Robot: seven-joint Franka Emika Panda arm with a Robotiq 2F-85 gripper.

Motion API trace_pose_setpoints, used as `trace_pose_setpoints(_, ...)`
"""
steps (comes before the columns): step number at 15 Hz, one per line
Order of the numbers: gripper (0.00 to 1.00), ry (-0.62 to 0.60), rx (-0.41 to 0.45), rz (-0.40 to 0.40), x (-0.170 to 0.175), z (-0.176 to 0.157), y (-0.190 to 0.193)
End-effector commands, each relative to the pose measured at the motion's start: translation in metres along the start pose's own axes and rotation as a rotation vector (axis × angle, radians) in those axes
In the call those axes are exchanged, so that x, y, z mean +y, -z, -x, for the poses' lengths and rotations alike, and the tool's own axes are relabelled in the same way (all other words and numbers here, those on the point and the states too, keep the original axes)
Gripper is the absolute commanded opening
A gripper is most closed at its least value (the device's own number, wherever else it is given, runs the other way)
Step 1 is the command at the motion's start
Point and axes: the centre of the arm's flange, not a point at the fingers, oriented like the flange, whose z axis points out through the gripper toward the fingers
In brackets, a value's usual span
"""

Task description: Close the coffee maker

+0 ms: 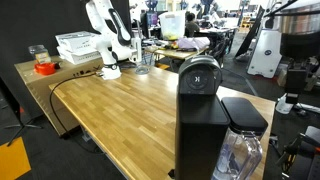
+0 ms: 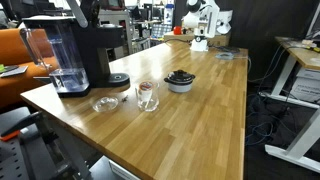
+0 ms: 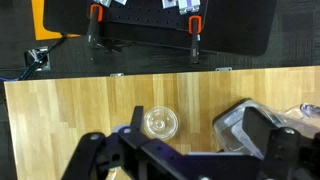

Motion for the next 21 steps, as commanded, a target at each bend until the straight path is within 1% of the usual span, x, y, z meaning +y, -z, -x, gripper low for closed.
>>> trace_pose_setpoints(1,1.0,0.0,0.0,0.0,0.0,0.0,0.0)
trace_pose_setpoints(13,1.0,0.006,0.001,-0.005,-0.001,0.0,0.0)
trace_pose_setpoints(17,1.0,0.021,0.044,-0.064,0.001,-0.002,0.006)
trace_pose_setpoints(20,1.0,0.032,0.09,-0.136,0.007,-0.006,0.016)
trace_pose_setpoints(21,1.0,0.034,0.102,-0.148,0.01,-0.008,0.019)
